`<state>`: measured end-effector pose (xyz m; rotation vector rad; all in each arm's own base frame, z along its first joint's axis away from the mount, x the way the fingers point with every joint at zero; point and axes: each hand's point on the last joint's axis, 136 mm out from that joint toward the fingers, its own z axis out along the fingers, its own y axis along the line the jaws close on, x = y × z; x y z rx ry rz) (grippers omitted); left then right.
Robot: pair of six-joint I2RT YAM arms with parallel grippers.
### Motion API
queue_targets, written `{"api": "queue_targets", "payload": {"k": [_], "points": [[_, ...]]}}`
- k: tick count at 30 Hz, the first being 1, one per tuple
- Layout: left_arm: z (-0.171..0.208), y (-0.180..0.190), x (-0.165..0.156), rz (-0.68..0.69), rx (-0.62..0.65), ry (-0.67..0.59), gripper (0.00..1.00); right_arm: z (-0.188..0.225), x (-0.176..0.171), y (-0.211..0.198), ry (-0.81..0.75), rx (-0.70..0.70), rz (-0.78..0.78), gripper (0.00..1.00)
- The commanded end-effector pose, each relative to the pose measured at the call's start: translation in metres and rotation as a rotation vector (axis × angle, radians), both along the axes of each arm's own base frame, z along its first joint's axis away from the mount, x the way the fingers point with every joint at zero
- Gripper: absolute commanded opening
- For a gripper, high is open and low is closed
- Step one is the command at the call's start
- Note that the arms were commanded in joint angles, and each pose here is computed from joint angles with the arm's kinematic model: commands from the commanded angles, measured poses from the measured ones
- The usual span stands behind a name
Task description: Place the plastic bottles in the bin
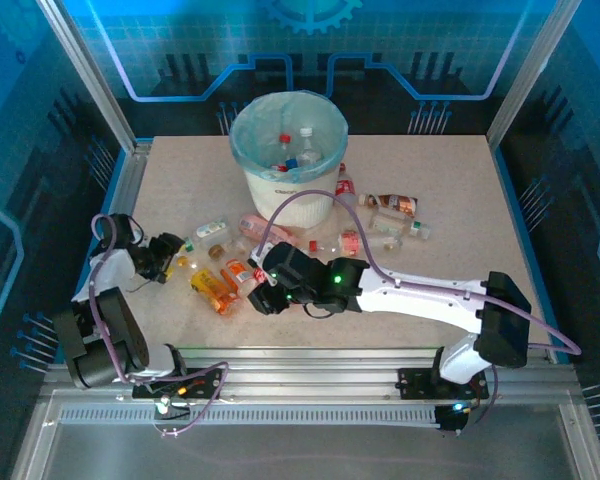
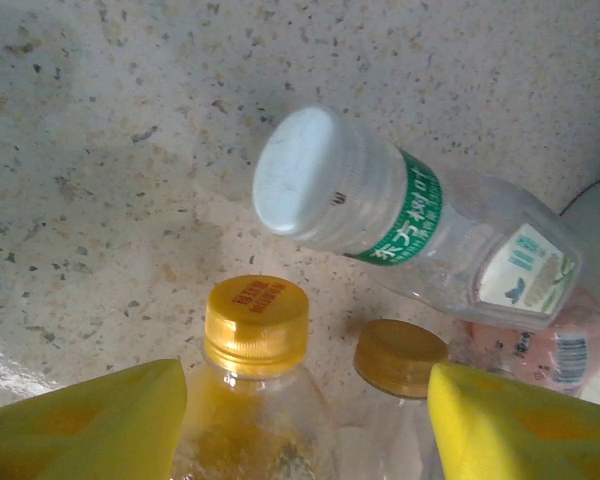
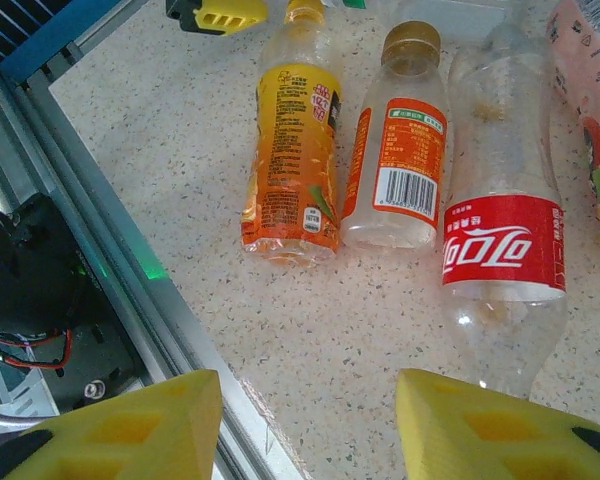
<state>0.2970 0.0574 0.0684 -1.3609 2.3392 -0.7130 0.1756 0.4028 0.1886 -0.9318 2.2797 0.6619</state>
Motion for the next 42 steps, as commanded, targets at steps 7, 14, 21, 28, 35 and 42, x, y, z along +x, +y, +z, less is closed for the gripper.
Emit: {"api": "queue_targets", "payload": {"k": [7,14,21,28,35,42], "points": [[-0.021,0.008,-0.010,-0.022,0.039,0.089,0.63,0.010,-0.004,0.010,-0.013,0.023,0.040,0.50],[-0.029,0.000,-0.009,-0.045,-0.014,0.096,0.57,0.008,-0.004,0.004,-0.016,0.001,0.043,0.51],[-0.033,-0.009,-0.005,-0.075,-0.058,0.097,0.55,0.003,-0.002,0.001,-0.011,0.002,0.029,0.51],[-0.033,-0.017,-0.002,-0.101,-0.077,0.092,0.53,-0.002,-0.003,0.006,0.009,0.001,0.035,0.50],[-0.023,-0.017,-0.001,-0.112,-0.058,0.059,0.26,-0.002,-0.004,0.007,0.015,-0.005,0.038,0.50],[-0.006,-0.024,-0.011,-0.113,-0.054,0.015,0.17,0.007,-0.006,0.000,0.001,-0.005,0.033,0.50]]}}
